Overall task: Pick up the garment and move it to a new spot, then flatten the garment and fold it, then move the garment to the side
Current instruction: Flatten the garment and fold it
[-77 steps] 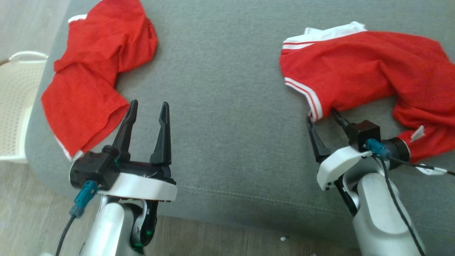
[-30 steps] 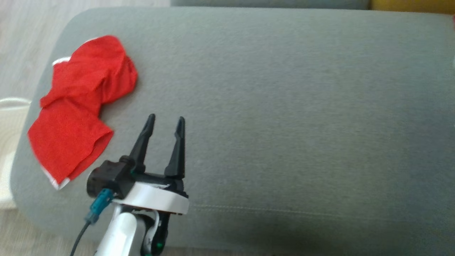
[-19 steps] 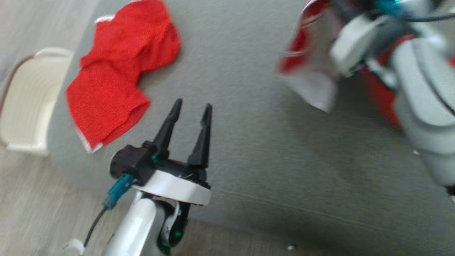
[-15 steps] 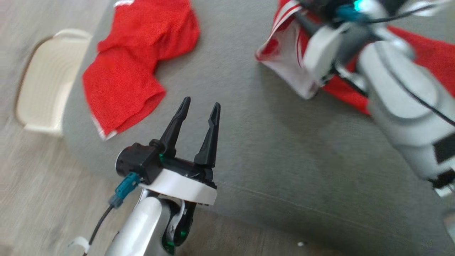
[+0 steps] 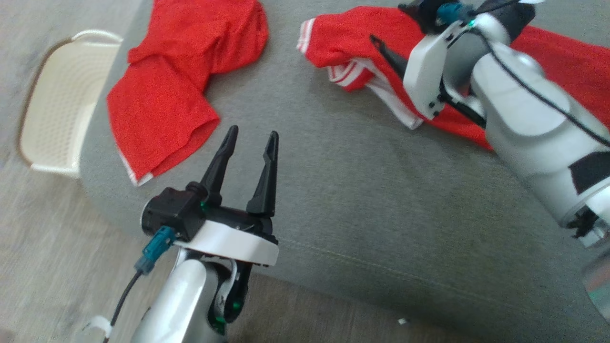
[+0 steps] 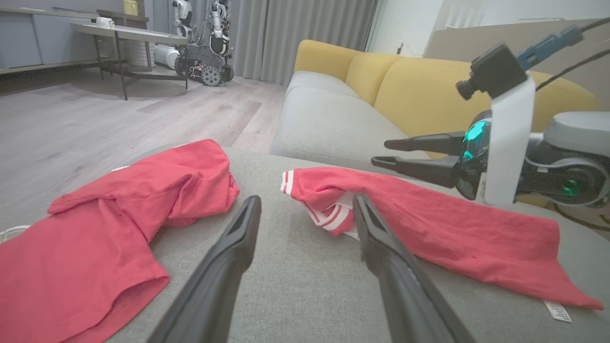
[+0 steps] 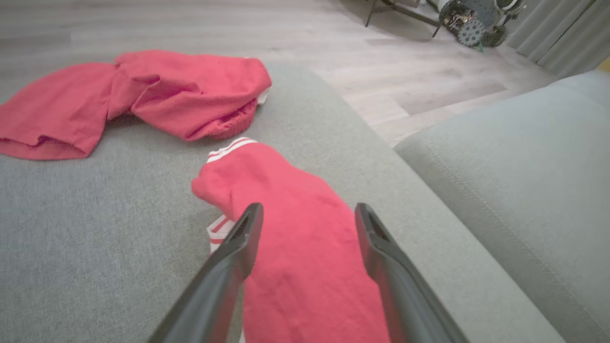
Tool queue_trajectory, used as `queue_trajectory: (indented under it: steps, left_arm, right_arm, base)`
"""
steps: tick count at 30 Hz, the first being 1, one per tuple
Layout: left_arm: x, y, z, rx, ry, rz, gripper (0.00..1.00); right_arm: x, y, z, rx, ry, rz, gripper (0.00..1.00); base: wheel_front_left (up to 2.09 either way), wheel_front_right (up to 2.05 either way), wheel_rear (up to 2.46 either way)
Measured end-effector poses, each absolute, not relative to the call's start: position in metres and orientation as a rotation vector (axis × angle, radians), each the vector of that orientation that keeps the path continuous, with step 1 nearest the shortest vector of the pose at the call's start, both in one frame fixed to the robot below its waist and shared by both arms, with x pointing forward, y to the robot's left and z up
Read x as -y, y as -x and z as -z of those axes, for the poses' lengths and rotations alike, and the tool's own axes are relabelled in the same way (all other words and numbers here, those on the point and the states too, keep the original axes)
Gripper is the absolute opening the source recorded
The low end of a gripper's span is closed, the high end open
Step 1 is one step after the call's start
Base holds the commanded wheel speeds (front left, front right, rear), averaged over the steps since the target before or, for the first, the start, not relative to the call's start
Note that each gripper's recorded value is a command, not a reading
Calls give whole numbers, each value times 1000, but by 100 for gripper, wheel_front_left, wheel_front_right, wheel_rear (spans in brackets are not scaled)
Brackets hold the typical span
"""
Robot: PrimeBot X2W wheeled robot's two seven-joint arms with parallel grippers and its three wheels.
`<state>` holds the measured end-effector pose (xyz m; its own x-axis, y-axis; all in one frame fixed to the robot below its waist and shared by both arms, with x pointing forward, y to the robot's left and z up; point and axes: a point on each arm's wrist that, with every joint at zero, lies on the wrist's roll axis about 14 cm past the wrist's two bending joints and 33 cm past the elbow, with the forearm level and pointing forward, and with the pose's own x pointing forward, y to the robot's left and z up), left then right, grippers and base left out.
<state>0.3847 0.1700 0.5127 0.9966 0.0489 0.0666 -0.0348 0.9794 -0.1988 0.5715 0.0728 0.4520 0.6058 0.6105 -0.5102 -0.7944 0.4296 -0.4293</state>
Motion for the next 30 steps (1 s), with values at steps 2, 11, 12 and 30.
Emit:
queue_trajectory:
  steps: [2,11,12,30]
  left_arm:
    - [-163,-389,-517,88,195,-13,100]
    - [-141,-401,-535,144,230,67,100]
    - [-137,-402,-537,150,234,79,100]
    - [-81,-414,-529,120,280,245,100]
  right_arm:
    - [-57,-581,-476,-240,634,-843,100]
    - [6,-588,-527,-79,405,-675,100]
    - [15,-584,-526,-79,375,-655,100]
    - [136,-479,-450,-157,84,-321,100]
  base:
    - [0,0,0]
    - [0,0,0]
    - [0,0,0]
    - [0,0,0]
